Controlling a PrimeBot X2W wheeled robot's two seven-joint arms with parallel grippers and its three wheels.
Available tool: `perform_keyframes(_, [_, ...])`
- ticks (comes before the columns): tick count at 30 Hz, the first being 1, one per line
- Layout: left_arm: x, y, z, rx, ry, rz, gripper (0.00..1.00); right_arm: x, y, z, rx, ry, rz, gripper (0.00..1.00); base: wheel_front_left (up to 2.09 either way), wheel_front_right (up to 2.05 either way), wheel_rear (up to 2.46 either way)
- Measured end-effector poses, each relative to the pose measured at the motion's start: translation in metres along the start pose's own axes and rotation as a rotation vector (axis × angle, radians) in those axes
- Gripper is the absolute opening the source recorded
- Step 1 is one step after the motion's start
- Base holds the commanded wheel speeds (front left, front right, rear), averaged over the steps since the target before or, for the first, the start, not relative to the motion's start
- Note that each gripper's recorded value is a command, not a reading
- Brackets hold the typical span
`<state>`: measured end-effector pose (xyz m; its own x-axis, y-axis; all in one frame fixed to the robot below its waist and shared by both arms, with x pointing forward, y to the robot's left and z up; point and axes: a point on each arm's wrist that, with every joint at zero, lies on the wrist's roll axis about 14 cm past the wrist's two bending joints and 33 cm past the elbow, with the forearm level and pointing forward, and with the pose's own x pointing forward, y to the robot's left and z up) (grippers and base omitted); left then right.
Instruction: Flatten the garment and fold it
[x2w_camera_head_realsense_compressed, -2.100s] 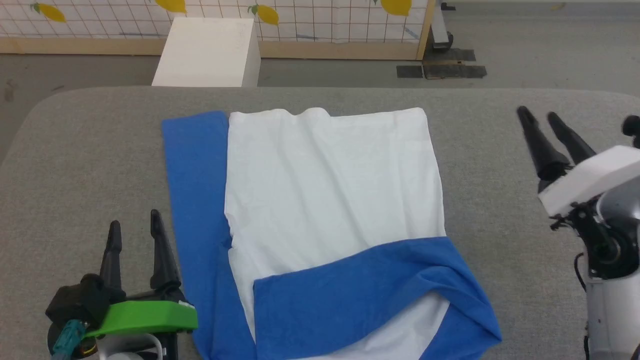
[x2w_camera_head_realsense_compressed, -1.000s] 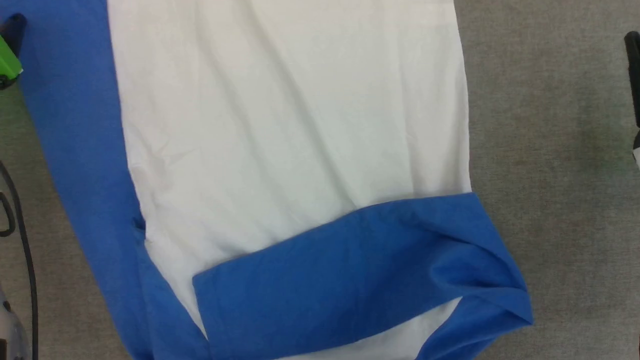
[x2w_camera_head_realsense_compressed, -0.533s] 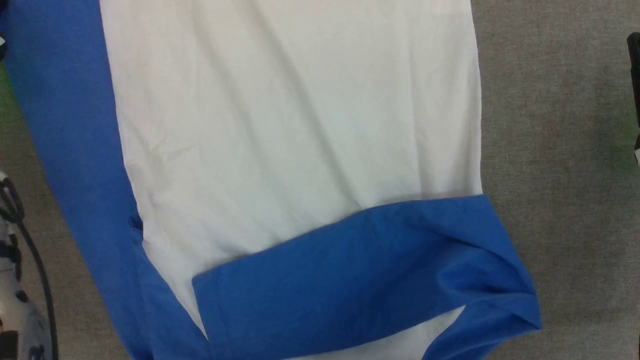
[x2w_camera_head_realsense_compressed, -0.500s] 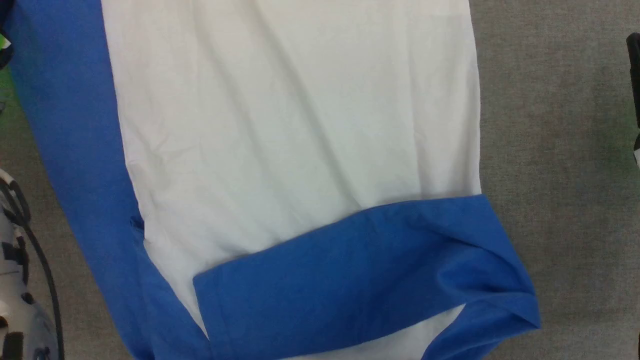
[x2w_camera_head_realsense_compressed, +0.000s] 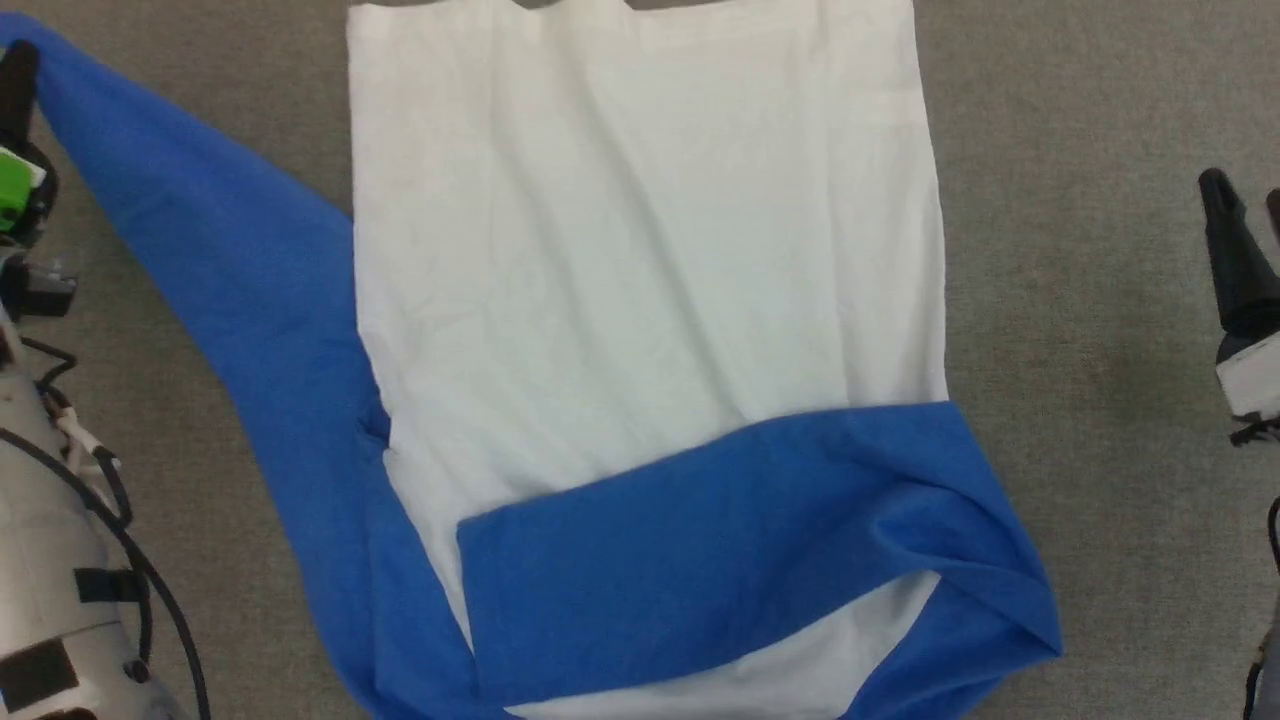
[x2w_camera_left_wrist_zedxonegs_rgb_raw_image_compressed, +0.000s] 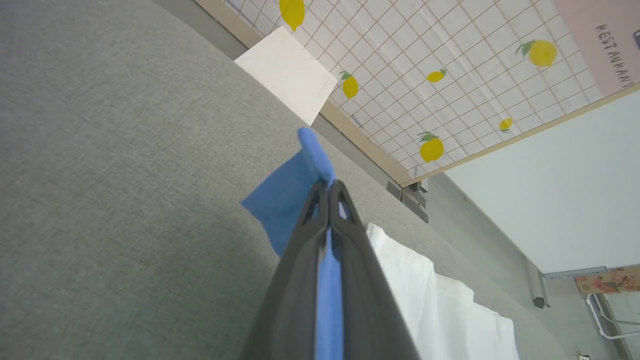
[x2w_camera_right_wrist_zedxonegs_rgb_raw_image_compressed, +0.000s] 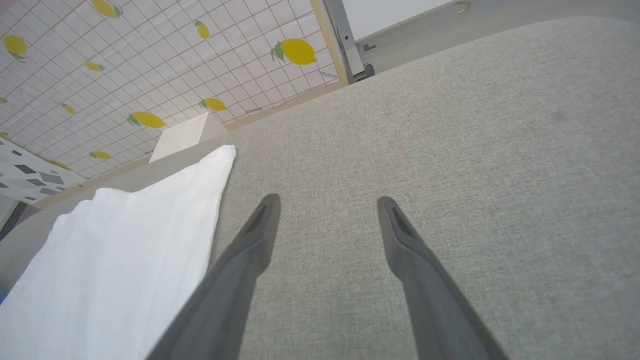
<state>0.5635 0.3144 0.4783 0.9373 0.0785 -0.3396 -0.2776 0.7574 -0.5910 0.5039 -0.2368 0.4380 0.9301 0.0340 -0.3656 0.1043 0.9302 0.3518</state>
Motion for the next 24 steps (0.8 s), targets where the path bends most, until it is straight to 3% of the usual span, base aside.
perform_keyframes(9, [-0.068, -0.099, 0.02, 0.072, -0.09, -0.261, 0.0, -0.031, 0.029, 0.017, 0.024, -0.043, 0.057, 1.0, 0.0, 0.0, 0.0])
perform_keyframes(17, [-0.145, -0.154, 0.058, 0.193, -0.228, -0.386, 0.0, -0.064, 0.043, 0.044, 0.022, -0.118, 0.085, 1.0, 0.0, 0.0, 0.0])
perform_keyframes(24, [-0.183, -0.209, -0.013, 0.27, -0.062, -0.553, 0.0, -0.085, 0.051, 0.057, 0.021, -0.16, 0.102, 1.0, 0.0, 0.0, 0.0])
